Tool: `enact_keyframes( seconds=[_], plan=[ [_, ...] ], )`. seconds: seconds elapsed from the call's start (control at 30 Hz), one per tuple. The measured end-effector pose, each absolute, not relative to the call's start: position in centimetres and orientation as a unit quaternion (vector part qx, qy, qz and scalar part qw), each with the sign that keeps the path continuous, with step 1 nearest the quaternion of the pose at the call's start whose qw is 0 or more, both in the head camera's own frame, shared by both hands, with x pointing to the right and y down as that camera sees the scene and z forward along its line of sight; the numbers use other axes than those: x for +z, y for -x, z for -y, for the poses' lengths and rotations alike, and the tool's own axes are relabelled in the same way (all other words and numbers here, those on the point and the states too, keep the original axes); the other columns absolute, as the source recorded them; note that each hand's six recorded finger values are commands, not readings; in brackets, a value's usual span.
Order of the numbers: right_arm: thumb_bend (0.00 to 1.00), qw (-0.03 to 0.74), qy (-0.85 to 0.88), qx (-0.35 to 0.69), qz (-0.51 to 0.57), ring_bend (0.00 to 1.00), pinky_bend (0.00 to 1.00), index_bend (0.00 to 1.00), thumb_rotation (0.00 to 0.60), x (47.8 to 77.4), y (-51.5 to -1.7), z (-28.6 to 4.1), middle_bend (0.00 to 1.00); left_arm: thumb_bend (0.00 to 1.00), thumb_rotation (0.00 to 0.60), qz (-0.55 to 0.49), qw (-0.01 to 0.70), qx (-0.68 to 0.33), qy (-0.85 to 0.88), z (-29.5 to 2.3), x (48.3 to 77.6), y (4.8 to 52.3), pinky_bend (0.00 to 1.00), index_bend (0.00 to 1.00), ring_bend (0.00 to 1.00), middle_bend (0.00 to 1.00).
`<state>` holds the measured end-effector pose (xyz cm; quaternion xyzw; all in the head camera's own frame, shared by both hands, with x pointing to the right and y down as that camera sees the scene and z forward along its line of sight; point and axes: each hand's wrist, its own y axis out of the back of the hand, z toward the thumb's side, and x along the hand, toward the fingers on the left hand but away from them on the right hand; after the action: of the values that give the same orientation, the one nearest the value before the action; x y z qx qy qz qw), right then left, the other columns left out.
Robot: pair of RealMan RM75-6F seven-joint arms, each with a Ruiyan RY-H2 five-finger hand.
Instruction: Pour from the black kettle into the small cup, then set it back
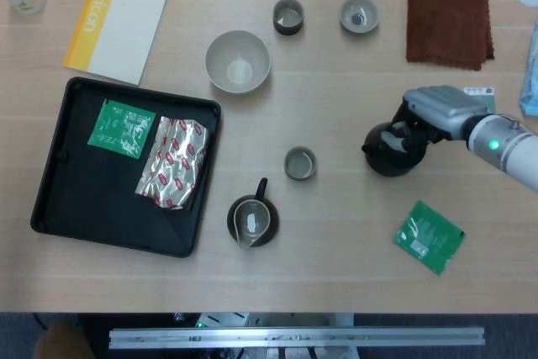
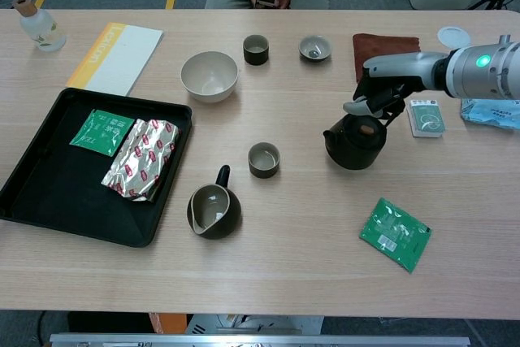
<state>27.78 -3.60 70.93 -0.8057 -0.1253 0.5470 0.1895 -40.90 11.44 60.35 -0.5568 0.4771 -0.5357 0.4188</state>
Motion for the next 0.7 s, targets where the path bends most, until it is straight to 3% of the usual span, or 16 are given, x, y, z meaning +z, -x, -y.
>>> enact_keyframes(
  seconds=[0.7],
  plan=[
    [0.66, 0.221, 0.803, 0.535, 0.144, 0.83, 0.24, 0.85, 0.370, 68.9, -27.7, 5.1, 0.83, 0.43, 0.600, -0.480, 0.423, -0.529, 0.557, -11.5, 59.9, 40.8, 0.17, 0.15, 0.19, 0.24]
  ],
)
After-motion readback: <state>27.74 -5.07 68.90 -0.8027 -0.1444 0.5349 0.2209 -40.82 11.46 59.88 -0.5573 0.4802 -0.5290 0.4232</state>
